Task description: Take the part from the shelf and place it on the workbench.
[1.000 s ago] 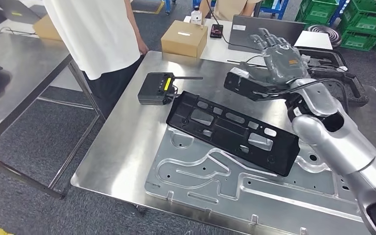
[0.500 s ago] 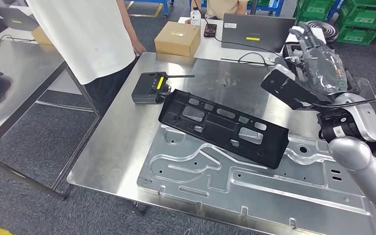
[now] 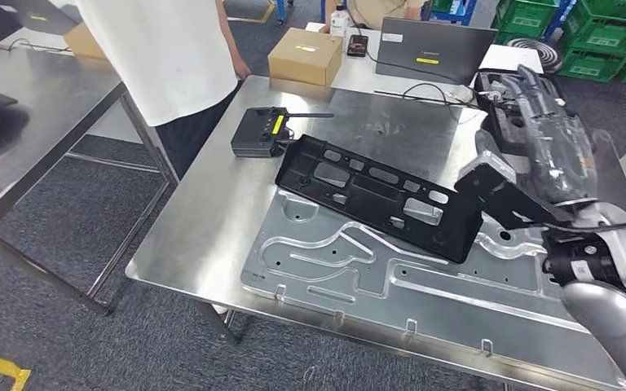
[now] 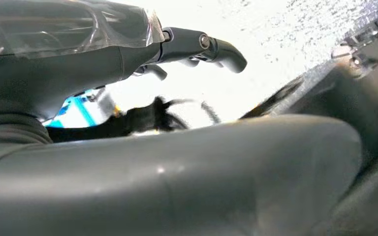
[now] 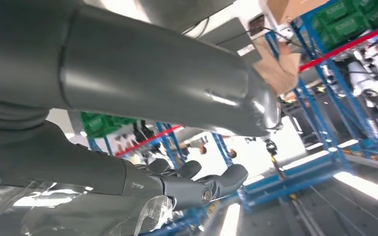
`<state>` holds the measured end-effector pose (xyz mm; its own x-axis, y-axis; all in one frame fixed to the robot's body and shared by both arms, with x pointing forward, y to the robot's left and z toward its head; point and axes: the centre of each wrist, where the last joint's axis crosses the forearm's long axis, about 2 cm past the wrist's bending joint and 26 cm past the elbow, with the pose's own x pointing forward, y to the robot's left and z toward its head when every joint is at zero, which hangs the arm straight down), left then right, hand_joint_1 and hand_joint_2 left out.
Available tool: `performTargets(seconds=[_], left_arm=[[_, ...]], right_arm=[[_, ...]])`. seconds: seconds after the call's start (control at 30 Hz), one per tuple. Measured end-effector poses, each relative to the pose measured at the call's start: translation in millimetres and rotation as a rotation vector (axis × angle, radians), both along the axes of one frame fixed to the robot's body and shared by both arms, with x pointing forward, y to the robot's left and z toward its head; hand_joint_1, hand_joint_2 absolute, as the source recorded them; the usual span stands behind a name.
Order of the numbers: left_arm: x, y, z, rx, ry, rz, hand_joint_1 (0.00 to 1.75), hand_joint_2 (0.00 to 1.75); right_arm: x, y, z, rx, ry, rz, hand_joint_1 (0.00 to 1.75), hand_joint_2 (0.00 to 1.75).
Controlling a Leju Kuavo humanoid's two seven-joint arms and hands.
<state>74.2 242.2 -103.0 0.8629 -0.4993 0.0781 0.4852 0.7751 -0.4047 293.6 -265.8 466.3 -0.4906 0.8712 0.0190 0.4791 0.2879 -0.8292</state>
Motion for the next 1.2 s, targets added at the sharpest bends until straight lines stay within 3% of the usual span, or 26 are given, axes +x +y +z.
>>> performTargets(seconds=[0.2, 0.37, 0.9, 1.2], left_arm=[[-2.8, 0.7, -0.8, 0.035, 0.002, 0.008, 0.0, 0.0], [-1.7, 0.0, -0.6, 0.033, -0.005, 0.006, 0.0, 0.0], [5.6, 1.1, 0.6, 0.042, -0.017, 0.0, 0.0, 0.0], [1.5, 1.6, -0.4, 0.064, -0.014, 0.0, 0.0, 0.0]], right_arm=[[-14.2, -12.7, -36.4, 0.009, 0.043, -0.004, 0.0, 0.0], [-27.3, -19.7, -42.5, 0.021, 0.026, -0.005, 0.0, 0.0], [-67.7, -49.5, -98.6, 0.091, 0.092, -0.059, 0.0, 0.0], [-88.8, -64.9, -144.1, 0.132, 0.223, -0.113, 0.0, 0.0]])
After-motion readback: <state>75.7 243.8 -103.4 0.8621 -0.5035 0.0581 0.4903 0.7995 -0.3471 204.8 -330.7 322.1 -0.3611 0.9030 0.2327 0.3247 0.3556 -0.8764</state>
